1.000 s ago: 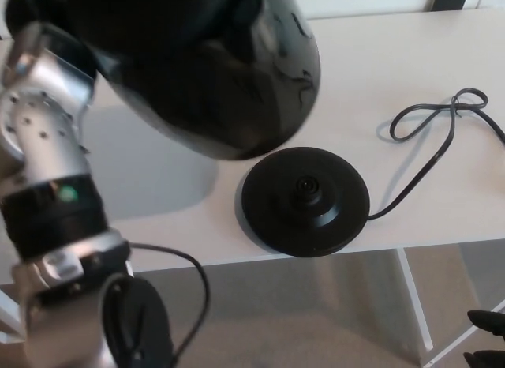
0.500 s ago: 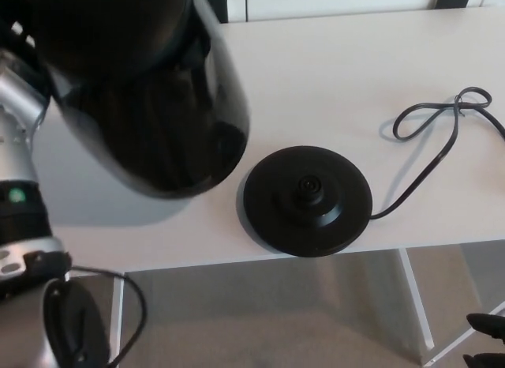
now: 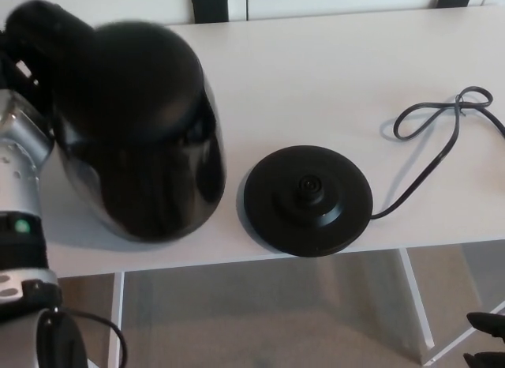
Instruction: The robot walk towards a table in front and uses its left hand to pick up the pot from the base and places it on the table
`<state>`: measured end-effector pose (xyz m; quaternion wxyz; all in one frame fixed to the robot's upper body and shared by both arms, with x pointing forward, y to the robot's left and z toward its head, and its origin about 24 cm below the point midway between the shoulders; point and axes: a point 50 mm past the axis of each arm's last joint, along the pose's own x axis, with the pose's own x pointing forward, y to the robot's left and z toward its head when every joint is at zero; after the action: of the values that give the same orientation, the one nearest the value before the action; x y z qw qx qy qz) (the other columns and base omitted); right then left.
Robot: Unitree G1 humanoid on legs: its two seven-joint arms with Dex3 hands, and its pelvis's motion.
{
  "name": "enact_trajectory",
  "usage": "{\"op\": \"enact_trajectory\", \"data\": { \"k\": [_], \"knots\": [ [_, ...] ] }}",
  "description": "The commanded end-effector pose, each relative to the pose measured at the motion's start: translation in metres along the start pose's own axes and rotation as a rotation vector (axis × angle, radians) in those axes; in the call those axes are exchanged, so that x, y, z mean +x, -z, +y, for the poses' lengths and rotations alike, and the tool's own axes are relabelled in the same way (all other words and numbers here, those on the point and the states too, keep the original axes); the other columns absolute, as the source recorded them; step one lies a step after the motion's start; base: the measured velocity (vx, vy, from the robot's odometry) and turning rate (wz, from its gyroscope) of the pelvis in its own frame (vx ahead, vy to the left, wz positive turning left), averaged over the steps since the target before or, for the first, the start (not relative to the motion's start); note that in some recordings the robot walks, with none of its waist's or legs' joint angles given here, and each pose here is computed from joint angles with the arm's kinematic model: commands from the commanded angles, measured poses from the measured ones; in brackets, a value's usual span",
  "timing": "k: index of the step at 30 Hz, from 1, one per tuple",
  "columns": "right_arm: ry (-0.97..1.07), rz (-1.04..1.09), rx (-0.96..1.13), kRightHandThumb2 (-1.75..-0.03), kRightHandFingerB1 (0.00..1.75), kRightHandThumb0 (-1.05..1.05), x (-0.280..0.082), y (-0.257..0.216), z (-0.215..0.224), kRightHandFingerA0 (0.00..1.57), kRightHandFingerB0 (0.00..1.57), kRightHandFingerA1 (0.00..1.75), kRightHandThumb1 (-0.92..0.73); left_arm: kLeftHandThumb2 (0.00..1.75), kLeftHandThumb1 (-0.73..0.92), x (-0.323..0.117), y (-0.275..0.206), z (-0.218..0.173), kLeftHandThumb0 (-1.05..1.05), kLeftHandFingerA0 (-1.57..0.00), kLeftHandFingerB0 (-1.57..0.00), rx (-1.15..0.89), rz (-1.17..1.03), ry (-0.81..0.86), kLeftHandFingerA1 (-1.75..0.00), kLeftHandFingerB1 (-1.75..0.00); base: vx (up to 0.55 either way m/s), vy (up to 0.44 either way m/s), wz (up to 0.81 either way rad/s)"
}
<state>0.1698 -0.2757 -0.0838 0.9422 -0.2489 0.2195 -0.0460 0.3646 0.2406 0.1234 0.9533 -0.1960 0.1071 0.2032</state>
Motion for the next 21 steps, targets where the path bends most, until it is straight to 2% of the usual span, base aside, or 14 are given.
{"op": "enact_trajectory", "data": {
  "k": [1,5,6,7,14,15,16,18,19,20,21],
  "knots": [
    [0.023,0.002,-0.004,-0.59,0.42,-0.42,0.0031,-0.0019,-0.0063,0.69,0.55,0.47,-0.64,0.85,0.64,0.0008,-0.0056,-0.0044,-0.07,-0.95,-0.75,0.062,-0.099,0.014,-1.64,-1.19,0.0,0.0,0.0],
    [0.023,0.001,-0.002,-0.59,0.41,-0.42,0.005,-0.0033,-0.0066,0.69,0.55,0.47,-0.65,0.84,0.66,0.0011,-0.0024,-0.0062,-0.07,-0.92,-0.73,0.095,-0.107,0.024,-1.67,-1.22,0.0,0.0,0.0],
    [0.024,-0.001,0.0,-0.59,0.41,-0.42,0.0055,-0.0037,-0.0065,0.69,0.55,0.47,-0.65,0.81,0.63,0.0013,-0.0018,-0.0065,-0.07,-0.98,-0.79,0.104,-0.109,0.022,-1.63,-1.2,0.0,0.0,0.0],
    [0.025,-0.002,0.0,-0.59,0.42,-0.42,0.0055,-0.004,-0.0064,0.71,0.56,0.48,-0.63,0.8,0.68,0.0013,-0.0008,-0.0066,-0.1,-0.94,-0.74,0.114,-0.111,0.02,-1.59,-1.15,0.0,0.0,0.0],
    [0.026,-0.011,-0.004,-0.59,0.42,-0.42,0.0064,-0.0057,-0.0076,0.71,0.56,0.48,-0.64,0.79,0.7,0.0027,0.0018,-0.004,-0.11,-0.98,-0.75,0.154,-0.144,0.033,-1.61,-1.16,0.0,0.0,0.0],
    [0.028,-0.013,-0.006,-0.59,0.42,-0.42,0.0068,-0.0061,-0.0076,0.71,0.57,0.48,-0.64,0.74,0.73,0.0033,0.0004,-0.0042,-0.15,-0.99,-0.76,0.154,-0.144,0.026,-1.54,-1.05,0.0,0.0,0.0],
    [0.029,-0.013,-0.006,-0.59,0.42,-0.41,0.007,-0.0061,-0.0076,0.71,0.57,0.48,-0.64,0.65,0.79,0.0036,-0.0005,-0.0044,-0.19,-1.01,-0.73,0.162,-0.148,0.019,-1.37,-0.78,0.0,0.0,0.0],
    [0.03,-0.012,-0.005,-0.59,0.42,-0.41,0.007,-0.0059,-0.0075,0.71,0.57,0.48,-0.64,0.65,0.79,0.0037,-0.0009,-0.0046,-0.19,-1.01,-0.73,0.174,-0.155,0.013,-1.37,-0.78,0.0,0.0,0.0],
    [0.03,-0.012,-0.003,-0.59,0.42,-0.42,0.0069,-0.0059,-0.0068,0.72,0.57,0.48,-0.64,0.62,0.73,0.0045,-0.0014,-0.0054,-0.31,-0.76,-0.45,0.187,-0.156,0.019,-0.57,-0.37,0.0,0.0,0.0],
    [0.03,-0.012,-0.003,-0.59,0.42,-0.42,0.0069,-0.0059,-0.0067,0.72,0.57,0.48,-0.64,0.62,0.73,0.0046,-0.0015,-0.0055,-0.31,-0.76,-0.45,0.188,-0.157,0.02,-0.57,-0.37,0.0,0.0,0.0],
    [0.03,-0.013,0.005,-0.59,0.43,-0.42,0.0061,-0.0054,-0.0063,0.72,0.57,0.49,-0.63,0.58,0.58,0.0044,0.0,-0.0065,-0.4,-0.32,-0.16,0.219,-0.151,0.085,-0.34,-0.27,0.0,0.0,0.0]
  ]
}}
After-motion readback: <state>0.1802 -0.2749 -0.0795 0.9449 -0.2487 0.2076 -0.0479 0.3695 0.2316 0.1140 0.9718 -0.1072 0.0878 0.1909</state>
